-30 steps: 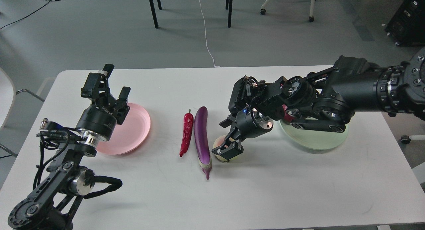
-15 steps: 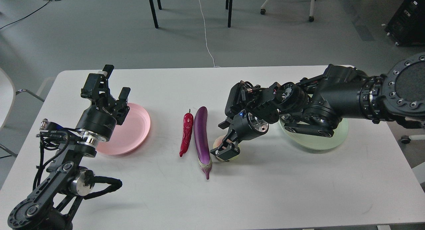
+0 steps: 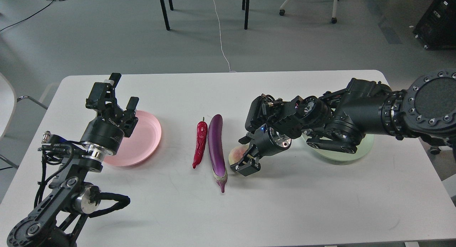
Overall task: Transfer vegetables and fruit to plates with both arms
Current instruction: 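Reach the right gripper down and grasp the peach, then carry the peach onto the green plate beside the pomegranate and release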
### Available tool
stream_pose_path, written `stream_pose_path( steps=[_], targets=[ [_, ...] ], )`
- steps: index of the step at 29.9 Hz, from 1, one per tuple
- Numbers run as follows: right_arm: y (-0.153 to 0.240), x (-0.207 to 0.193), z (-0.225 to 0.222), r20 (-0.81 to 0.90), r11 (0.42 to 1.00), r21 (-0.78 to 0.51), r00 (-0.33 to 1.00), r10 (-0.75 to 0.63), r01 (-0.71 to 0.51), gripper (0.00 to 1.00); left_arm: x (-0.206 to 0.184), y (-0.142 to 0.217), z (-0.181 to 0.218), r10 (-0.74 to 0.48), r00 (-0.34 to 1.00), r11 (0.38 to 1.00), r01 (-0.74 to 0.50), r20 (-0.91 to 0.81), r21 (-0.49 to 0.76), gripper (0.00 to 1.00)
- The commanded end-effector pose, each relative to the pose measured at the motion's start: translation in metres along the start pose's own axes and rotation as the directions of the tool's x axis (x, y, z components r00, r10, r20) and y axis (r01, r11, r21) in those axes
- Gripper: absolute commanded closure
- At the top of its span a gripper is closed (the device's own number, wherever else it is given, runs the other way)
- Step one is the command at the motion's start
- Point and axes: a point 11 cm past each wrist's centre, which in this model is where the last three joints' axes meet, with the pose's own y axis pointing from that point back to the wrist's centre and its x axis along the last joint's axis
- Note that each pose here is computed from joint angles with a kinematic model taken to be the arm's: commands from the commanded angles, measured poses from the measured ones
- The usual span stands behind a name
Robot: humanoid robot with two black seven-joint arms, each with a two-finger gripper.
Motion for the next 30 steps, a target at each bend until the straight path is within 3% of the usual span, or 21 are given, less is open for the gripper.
stream_pose_path(
  steps=[1, 5, 6, 11, 16, 21, 30],
  targets=[
    [0.004, -0.004, 0.004, -0.014, 1.0, -0.012, 1.0, -0.027, 0.027, 0.4, 0.001, 0.0, 0.001, 0.005, 1.0, 1.0, -0.005, 0.001, -0.003, 0.0],
    [0.005, -0.003, 0.004, -0.02, 0.999, -0.015, 0.999, -0.029, 0.029, 0.6, 0.002, 0.0, 0.001, 0.005, 1.0, 1.0, -0.005, 0.001, -0.004, 0.0],
    [0.006, -0.002, 0.005, -0.02, 1.0, -0.016, 0.999, -0.028, 0.027, 0.61, 0.002, 0.0, 0.001, 0.005, 1.0, 1.0, -0.005, 0.001, -0.004, 0.0],
    [0.023, 0.007, 0.013, -0.019, 0.999, -0.04, 1.0, -0.005, 0.004, 0.61, 0.002, 0.0, 0.001, 0.005, 1.0, 1.0, -0.005, 0.002, -0.004, 0.0],
    [0.085, 0.019, 0.049, -0.005, 0.987, -0.15, 0.998, 0.058, -0.058, 0.6, 0.0, -0.001, 0.004, -0.002, 1.0, 1.0, 0.002, 0.0, -0.011, 0.0],
    [0.16, -0.016, 0.094, -0.032, 0.948, -0.317, 0.999, 0.01, -0.02, 0.59, -0.002, -0.001, 0.005, -0.005, 1.0, 1.0, 0.005, -0.002, -0.014, 0.0],
    [0.225, -0.084, 0.119, 0.043, 0.894, -0.446, 0.999, -0.031, 0.047, 0.59, -0.003, -0.001, 0.005, -0.009, 1.0, 1.0, 0.009, -0.005, -0.014, 0.0]
  ],
)
